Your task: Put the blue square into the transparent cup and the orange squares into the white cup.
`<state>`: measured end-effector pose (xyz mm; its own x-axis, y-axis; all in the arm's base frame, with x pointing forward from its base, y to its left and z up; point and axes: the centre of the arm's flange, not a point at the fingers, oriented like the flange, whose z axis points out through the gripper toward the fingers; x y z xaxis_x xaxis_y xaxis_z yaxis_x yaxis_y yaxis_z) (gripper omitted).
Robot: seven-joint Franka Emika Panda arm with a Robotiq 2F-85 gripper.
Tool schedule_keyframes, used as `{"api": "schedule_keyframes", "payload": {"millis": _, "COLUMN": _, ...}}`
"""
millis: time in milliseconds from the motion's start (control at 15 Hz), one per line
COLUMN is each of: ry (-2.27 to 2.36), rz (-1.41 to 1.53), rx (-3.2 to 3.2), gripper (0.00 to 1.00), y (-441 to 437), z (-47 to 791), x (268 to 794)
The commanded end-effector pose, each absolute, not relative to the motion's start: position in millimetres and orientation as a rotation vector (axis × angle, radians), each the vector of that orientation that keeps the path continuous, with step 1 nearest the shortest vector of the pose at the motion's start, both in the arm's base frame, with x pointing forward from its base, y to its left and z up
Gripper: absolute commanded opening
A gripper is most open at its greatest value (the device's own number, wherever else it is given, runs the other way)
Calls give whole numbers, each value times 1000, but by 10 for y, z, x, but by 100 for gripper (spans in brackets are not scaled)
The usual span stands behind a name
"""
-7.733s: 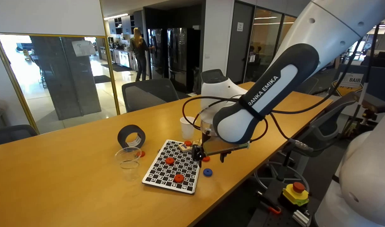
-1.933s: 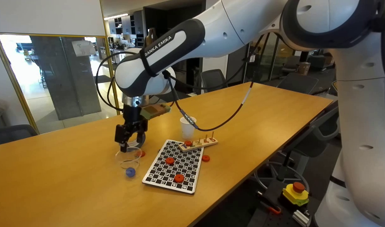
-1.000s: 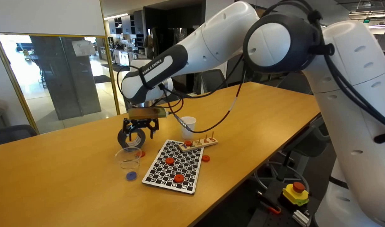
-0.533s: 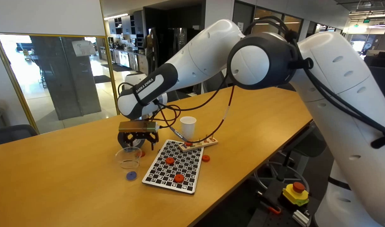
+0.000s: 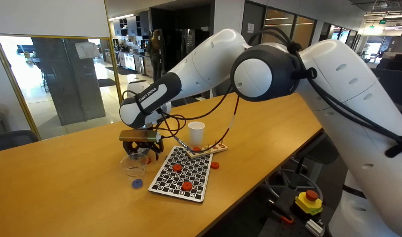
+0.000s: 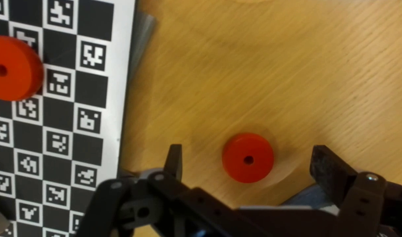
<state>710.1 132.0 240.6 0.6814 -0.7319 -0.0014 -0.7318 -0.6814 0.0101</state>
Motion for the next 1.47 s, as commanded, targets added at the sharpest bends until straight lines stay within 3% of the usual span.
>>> {"api": "schedule_keyframes", "payload": {"millis": 0, "ry": -1251, "rz": 3, "rx": 2877, "gripper": 100, "y": 1319, "z": 2421, "x": 7269}}
{"api": "schedule_keyframes", "payload": {"millis": 600, "ry": -1239, "rz": -3, "rx": 2883, "gripper": 100, "y": 1258, "z": 2344, "x": 7312}}
{"api": "schedule_keyframes", "payload": {"millis": 667, "ry": -1223, "rz": 5, "rx": 2887, "gripper": 97, "y": 1258, "z": 2341, "x": 7307}}
{"api": "schedule_keyframes", "payload": {"millis": 733, "ry": -1210, "rz": 2, "rx": 2888, "gripper": 73, "y": 1260, "z": 2343, "x": 7299}}
{"api": "schedule_keyframes", "payload": {"millis": 867, "ry": -1187, "rz": -6, "rx": 2895, "gripper": 71, "y": 1264, "z": 2346, "x": 7293}}
{"api": "schedule_keyframes", "payload": {"millis": 1333, "ry": -1104, "rz": -36, "rx": 2902, "gripper": 18, "y": 1282, "z": 2469, "x": 7254}}
{"api": "schedule_keyframes", "payload": {"millis": 1400, "ry": -1105, "rz": -36, "rx": 2895, "gripper": 20, "y": 1250, "z": 2511, "x": 7236}}
